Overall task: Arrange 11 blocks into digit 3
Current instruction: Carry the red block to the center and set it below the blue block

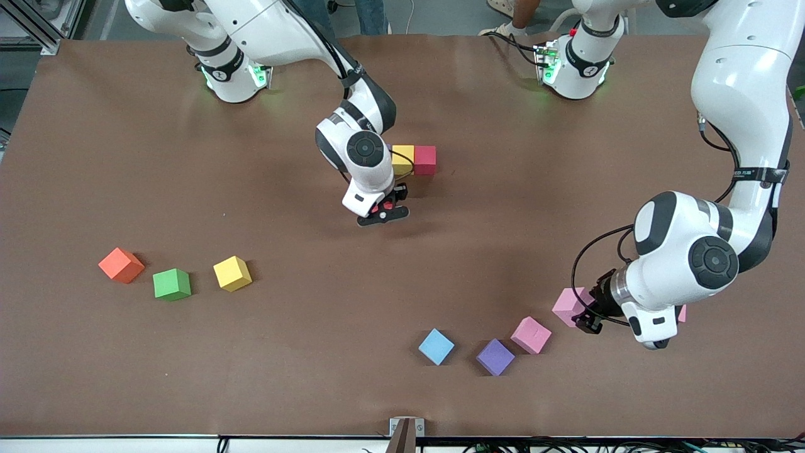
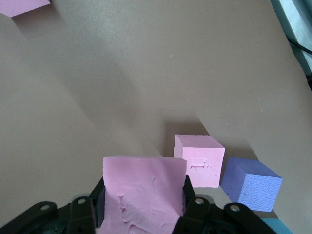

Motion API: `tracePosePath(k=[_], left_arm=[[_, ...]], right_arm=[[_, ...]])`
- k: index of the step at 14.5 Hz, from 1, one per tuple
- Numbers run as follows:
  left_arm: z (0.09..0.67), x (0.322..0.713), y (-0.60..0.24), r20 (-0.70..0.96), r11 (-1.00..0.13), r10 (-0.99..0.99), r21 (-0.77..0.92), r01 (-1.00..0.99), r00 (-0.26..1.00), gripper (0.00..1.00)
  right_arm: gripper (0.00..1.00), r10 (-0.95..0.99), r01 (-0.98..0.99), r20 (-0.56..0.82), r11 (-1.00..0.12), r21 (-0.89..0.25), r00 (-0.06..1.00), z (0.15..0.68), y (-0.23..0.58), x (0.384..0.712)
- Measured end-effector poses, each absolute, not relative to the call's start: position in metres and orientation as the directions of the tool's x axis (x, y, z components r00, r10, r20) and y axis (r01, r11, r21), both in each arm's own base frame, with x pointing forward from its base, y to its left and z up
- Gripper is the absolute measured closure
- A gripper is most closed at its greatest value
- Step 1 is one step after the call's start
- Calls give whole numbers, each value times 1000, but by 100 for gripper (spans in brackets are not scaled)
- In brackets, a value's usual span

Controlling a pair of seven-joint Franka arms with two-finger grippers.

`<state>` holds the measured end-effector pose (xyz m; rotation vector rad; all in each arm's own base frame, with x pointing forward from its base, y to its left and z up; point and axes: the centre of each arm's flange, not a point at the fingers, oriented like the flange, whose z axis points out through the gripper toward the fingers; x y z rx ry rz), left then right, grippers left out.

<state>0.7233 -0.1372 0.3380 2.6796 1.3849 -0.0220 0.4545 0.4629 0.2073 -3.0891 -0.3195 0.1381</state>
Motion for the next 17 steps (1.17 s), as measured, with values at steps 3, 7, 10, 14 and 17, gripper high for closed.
tracePosePath(k=[3,7,10,14,17], left_arm=[[338,723,-138,-70,-573,811,104,813,580,83],[338,723,-138,-71,-573,811,104,813,581,83],[337,723,-138,-71,-573,811,103,813,581,83],[337,723,-138,-71,-574,811,103,813,581,83],[337,723,-139,-71,-574,810,103,812,582,83]], right_arm=[[39,206,203,-85,-978,-42,975,207,463,454],[34,203,200,-86,-979,-41,975,207,463,454],[5,191,188,-86,-981,-40,978,207,463,454],[0,168,165,-38,-984,-66,985,245,461,473],[0,88,86,-28,-994,-71,996,310,427,518]])
